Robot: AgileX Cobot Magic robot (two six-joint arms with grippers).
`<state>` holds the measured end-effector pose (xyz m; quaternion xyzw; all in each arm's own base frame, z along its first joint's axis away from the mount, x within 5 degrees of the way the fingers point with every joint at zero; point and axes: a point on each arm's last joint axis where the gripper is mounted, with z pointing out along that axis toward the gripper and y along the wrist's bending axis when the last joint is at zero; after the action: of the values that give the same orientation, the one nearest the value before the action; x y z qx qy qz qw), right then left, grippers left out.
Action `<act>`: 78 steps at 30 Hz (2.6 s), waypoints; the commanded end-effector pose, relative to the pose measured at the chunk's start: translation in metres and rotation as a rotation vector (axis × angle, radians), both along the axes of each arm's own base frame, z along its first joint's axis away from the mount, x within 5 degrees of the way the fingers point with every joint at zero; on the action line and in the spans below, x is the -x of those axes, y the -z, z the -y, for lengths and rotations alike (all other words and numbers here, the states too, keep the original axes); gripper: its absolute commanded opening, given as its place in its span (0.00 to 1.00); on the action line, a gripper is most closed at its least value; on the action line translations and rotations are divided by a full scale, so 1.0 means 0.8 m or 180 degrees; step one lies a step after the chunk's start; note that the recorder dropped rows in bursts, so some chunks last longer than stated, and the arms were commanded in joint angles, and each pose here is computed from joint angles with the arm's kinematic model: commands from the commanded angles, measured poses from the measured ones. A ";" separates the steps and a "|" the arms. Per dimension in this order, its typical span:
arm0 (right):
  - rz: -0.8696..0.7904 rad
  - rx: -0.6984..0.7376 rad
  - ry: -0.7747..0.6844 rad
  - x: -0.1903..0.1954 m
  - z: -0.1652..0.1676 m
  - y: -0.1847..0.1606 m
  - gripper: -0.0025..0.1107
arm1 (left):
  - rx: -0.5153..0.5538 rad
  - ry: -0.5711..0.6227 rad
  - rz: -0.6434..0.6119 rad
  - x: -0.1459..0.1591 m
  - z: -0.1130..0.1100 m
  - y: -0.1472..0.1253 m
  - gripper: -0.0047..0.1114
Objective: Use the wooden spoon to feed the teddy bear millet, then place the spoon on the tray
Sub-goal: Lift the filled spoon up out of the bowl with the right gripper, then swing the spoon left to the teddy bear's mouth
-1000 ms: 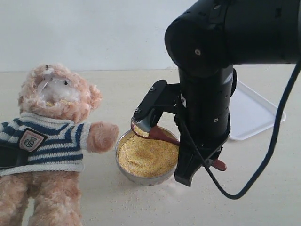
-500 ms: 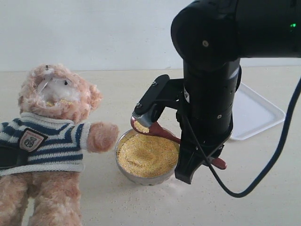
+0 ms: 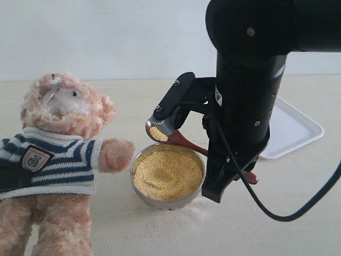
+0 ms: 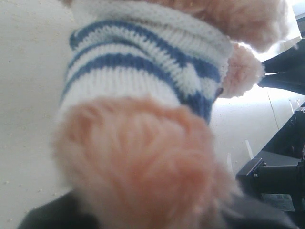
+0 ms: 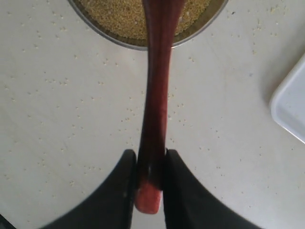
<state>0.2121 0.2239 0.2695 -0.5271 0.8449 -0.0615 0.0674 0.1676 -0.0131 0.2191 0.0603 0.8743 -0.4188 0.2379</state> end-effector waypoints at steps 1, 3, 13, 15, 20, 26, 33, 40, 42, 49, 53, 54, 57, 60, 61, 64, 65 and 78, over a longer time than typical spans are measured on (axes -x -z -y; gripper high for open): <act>0.0155 -0.0065 -0.0143 0.005 -0.009 -0.018 0.02 | 0.0069 -0.0016 0.0045 0.001 0.002 -0.004 0.08; 0.0218 -0.0116 -0.0189 0.006 -0.015 -0.026 0.02 | 0.0069 -0.0016 0.0045 0.001 0.002 -0.004 0.08; 0.0360 -0.0285 -0.0366 0.020 -0.038 -0.049 0.02 | 0.0069 -0.0016 0.0045 0.001 0.002 -0.004 0.08; 0.0421 -0.0304 -0.0383 0.021 -0.040 -0.054 0.02 | 0.0069 -0.0016 0.0045 0.001 0.002 -0.004 0.08; 0.0457 -0.0362 -0.0353 0.020 -0.042 -0.061 0.02 | 0.0069 -0.0016 0.0045 0.001 0.002 -0.004 0.08; 0.0455 -0.0365 -0.0389 0.023 -0.045 -0.061 0.02 | 0.0069 -0.0016 0.0045 0.001 0.002 -0.004 0.08; 0.0476 -0.0376 -0.0428 0.026 -0.049 -0.063 0.02 | 0.0069 -0.0016 0.0045 0.001 0.002 -0.004 0.08; 0.0631 -0.0437 -0.0610 0.030 -0.072 -0.077 0.02 | 0.0069 -0.0016 0.0045 0.001 0.002 -0.004 0.08; 0.0649 -0.0412 -0.0673 0.031 -0.084 -0.074 0.02 | 0.0069 -0.0016 0.0045 0.001 0.002 -0.004 0.08; 0.0722 -0.0318 -0.0935 0.037 -0.125 -0.061 0.02 | 0.0069 -0.0016 0.0045 0.001 0.002 -0.004 0.08; 0.0894 -0.0227 -0.1007 0.031 -0.138 -0.060 0.02 | 0.0069 -0.0016 0.0045 0.001 0.002 -0.004 0.08; 0.0959 -0.0184 -0.1042 0.031 -0.141 -0.060 0.02 | 0.0069 -0.0016 0.0045 0.001 0.002 -0.004 0.08; 0.1121 -0.0038 -0.1085 0.024 -0.143 -0.057 0.02 | 0.0069 -0.0016 0.0045 0.001 0.002 -0.004 0.08; 0.1169 0.0032 -0.1102 0.020 -0.145 -0.052 0.02 | 0.0069 -0.0016 0.0045 0.001 0.002 -0.004 0.08; 0.1206 0.0065 -0.1110 0.018 -0.145 -0.052 0.02 | 0.0069 -0.0016 0.0045 0.001 0.002 -0.004 0.08; 0.1324 0.0151 -0.1127 0.013 -0.143 -0.054 0.02 | 0.0069 -0.0016 0.0045 0.001 0.002 -0.004 0.08; 0.1363 0.0179 -0.1134 0.012 -0.143 -0.054 0.02 | 0.0069 -0.0016 0.0045 0.001 0.002 -0.004 0.08; 0.1873 0.0559 -0.1128 -0.004 -0.150 -0.046 0.02 | 0.0069 -0.0016 0.0045 0.001 0.002 -0.004 0.08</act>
<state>0.2154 0.3398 0.3082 -0.6320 0.6822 -0.2564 0.2634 0.1676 -0.0131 0.2191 0.0603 0.8743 -0.4188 0.2379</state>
